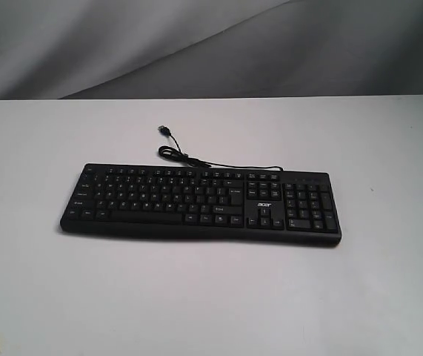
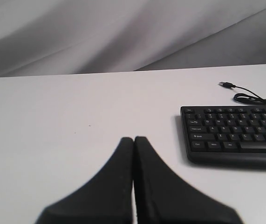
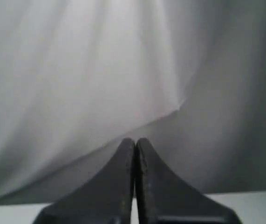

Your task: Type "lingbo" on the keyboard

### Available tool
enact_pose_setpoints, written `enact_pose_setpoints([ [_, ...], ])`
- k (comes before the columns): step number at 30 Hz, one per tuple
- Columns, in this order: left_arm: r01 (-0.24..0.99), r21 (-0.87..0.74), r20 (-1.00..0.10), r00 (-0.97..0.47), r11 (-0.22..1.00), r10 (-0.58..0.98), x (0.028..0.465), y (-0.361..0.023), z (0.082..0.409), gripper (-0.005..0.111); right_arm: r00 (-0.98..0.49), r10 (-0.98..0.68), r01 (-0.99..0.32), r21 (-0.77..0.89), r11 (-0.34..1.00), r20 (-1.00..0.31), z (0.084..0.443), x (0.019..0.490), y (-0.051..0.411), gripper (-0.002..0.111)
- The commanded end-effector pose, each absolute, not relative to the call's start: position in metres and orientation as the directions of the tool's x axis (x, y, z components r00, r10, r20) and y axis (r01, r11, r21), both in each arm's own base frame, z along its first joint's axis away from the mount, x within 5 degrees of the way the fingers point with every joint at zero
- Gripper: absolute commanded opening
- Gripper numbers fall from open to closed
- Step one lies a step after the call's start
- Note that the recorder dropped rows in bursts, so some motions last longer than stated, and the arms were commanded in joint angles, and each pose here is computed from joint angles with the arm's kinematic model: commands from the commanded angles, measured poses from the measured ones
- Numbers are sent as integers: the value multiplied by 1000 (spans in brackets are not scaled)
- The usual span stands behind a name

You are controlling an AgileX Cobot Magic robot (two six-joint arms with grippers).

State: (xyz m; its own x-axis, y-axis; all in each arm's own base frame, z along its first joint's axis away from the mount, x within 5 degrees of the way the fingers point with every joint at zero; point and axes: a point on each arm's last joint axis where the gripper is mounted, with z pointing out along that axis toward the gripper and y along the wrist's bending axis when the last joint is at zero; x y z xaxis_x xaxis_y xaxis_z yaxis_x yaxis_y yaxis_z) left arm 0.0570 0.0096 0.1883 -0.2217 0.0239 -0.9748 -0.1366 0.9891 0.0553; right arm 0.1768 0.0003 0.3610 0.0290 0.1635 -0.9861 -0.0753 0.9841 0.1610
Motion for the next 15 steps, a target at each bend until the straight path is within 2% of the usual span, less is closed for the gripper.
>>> enact_pose_setpoints([
  [1, -137, 50, -974, -225, 989, 18, 58, 10, 187, 1, -234, 74, -2, 76, 997, -970, 329, 261, -10, 0],
  [5, -137, 50, -974, -225, 989, 18, 58, 10, 187, 1, -417, -23, -53, -1, 999, -909, 279, 310, -1, 0],
  [9, -137, 50, -974, -225, 989, 18, 58, 10, 187, 1, -571, -156, -150, -85, 985, -806, 221, 341, 32, 0],
  [12, -137, 50, -974, -225, 989, 18, 58, 10, 187, 1, -605, -243, -177, -169, 969, -758, 206, 354, 61, 0],
  [15, -137, 50, -974, -225, 989, 18, 58, 10, 187, 1, -587, -361, -188, -313, 931, -724, 218, 364, 91, 0],
])
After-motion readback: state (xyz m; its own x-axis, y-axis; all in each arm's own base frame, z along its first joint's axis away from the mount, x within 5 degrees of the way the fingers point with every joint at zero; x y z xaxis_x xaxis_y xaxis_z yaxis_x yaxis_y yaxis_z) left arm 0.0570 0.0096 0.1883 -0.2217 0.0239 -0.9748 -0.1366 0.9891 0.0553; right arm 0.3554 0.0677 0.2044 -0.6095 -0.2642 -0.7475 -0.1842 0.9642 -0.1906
